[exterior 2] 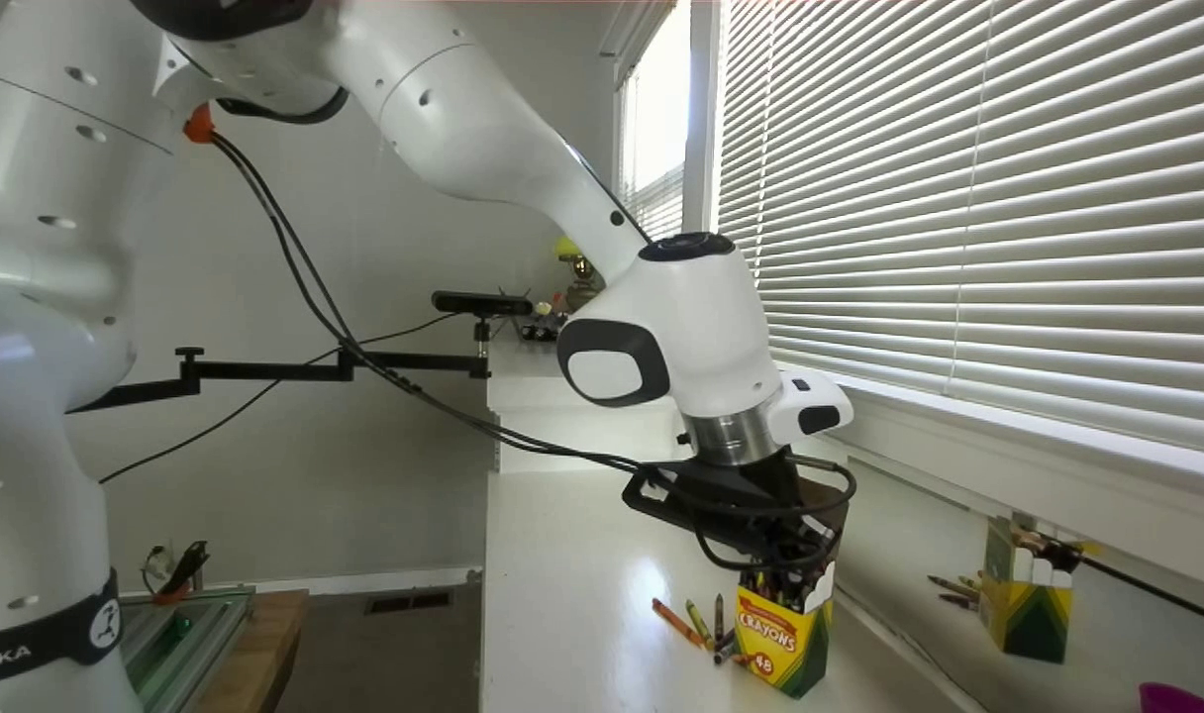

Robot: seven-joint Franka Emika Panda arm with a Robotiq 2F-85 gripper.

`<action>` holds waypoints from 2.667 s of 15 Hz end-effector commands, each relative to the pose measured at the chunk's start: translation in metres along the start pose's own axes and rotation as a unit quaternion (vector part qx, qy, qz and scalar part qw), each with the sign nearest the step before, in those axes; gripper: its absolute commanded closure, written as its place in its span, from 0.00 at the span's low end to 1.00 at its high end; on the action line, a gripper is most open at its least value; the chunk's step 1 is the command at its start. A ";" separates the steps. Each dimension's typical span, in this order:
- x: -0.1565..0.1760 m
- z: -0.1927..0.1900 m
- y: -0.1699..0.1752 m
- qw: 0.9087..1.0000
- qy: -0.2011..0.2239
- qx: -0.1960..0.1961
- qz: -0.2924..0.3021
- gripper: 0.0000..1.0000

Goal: Remove one yellow crayon from the box and place it on the counter.

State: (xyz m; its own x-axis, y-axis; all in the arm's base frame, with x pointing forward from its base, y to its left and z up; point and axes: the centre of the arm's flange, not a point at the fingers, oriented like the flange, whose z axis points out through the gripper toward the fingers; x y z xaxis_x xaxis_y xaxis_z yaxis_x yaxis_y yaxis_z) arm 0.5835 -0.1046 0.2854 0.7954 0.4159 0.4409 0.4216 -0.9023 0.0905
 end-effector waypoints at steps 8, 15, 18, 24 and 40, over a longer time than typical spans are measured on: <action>-0.006 0.014 0.003 1.000 0.001 0.010 0.003 0.91; -0.002 -0.006 0.003 1.000 0.004 0.012 0.008 0.99; 0.000 -0.032 0.003 1.000 0.006 0.006 0.010 0.99; 0.015 -0.089 0.000 1.000 0.005 -0.001 -0.009 0.99; 0.047 -0.153 -0.087 0.963 -0.210 0.051 -0.163 0.99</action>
State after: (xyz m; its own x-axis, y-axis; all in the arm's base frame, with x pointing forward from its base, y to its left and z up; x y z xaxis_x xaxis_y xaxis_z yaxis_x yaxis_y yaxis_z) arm 0.5210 -0.0391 0.4514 0.7323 0.6708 0.1173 0.6634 -0.7416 0.0994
